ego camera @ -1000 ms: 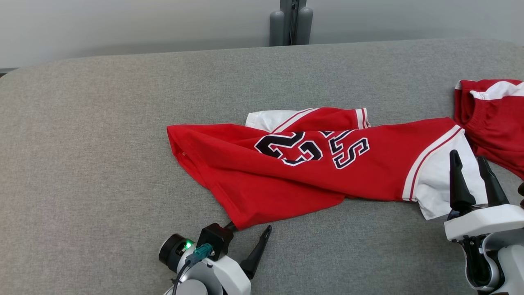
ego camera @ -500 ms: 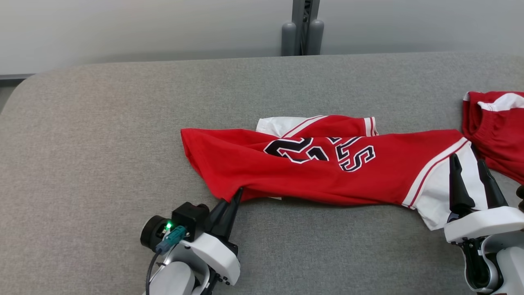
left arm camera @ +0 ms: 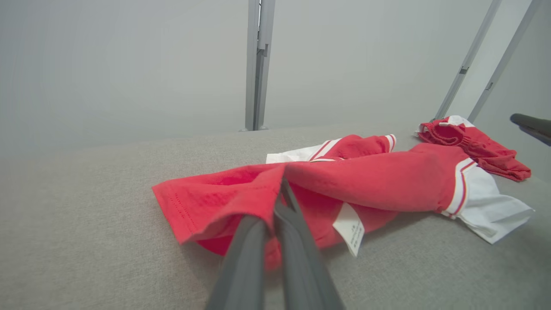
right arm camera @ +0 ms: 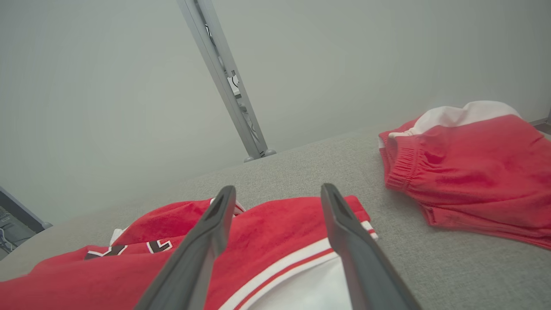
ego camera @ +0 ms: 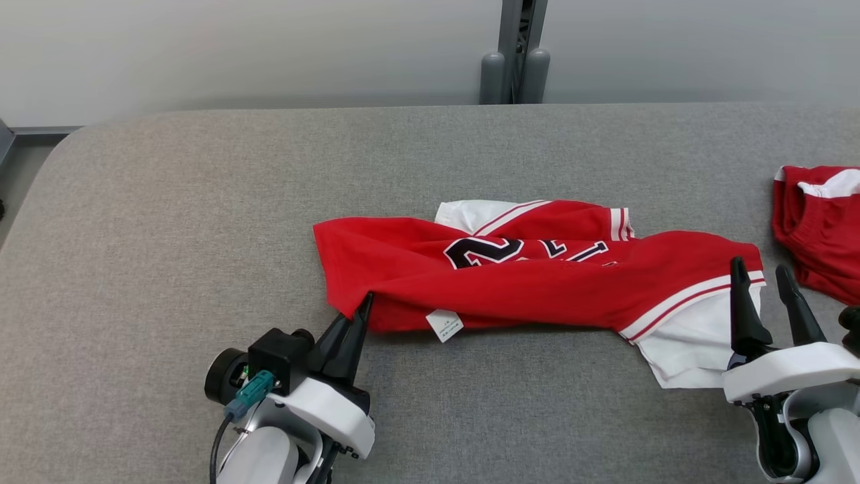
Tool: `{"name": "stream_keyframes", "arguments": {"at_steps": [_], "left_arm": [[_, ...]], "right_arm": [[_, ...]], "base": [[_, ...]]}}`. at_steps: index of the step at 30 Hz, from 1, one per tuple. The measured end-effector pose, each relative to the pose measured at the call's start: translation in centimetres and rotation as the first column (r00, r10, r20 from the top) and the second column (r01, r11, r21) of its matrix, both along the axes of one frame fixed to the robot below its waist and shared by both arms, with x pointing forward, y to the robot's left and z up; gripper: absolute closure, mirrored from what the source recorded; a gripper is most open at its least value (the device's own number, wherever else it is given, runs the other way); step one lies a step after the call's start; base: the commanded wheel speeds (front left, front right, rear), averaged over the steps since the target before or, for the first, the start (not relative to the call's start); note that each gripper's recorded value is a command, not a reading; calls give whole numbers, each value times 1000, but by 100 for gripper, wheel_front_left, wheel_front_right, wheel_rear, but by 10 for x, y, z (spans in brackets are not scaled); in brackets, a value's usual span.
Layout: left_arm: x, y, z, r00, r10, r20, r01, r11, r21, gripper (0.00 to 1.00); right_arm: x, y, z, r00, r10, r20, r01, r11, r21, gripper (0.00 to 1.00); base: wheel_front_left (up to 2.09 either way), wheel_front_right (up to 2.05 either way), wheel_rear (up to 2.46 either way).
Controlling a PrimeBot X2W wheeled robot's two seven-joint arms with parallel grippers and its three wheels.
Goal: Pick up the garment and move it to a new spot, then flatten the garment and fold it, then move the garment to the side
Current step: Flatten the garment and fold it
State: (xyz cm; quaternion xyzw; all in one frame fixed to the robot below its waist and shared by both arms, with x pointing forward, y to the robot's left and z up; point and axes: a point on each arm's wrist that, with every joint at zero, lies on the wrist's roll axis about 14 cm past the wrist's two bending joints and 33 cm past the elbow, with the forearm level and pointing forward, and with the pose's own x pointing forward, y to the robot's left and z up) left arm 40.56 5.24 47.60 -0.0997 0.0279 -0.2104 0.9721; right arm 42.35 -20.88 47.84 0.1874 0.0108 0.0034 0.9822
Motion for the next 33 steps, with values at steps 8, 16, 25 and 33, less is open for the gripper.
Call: {"name": "stream_keyframes", "arguments": {"at_steps": [8, 16, 25, 33], "left_arm": [[23, -17, -17, 996, -84, -35, 87, 992, 91, 100], [71, -29, -31, 994, -88, -66, 100, 977, 189, 100], [87, -18, -91, 978, -8, -208, 83, 932, 353, 100], [87, -4, -95, 970, 52, -238, 32, 941, 337, 0]], "right_arm": [[1, 0, -8, 1000, 4, -24, -4, 1000, -9, 0], [0, -11, -14, 999, -23, -43, 22, 999, -24, 0], [-5, -25, -29, 995, -61, -84, 58, 998, -40, 0], [-1, -18, -31, 995, -41, -89, 38, 999, -35, 0]], "base": [[0, 0, 0], [0, 0, 0], [0, 0, 0], [0, 0, 0]]}}
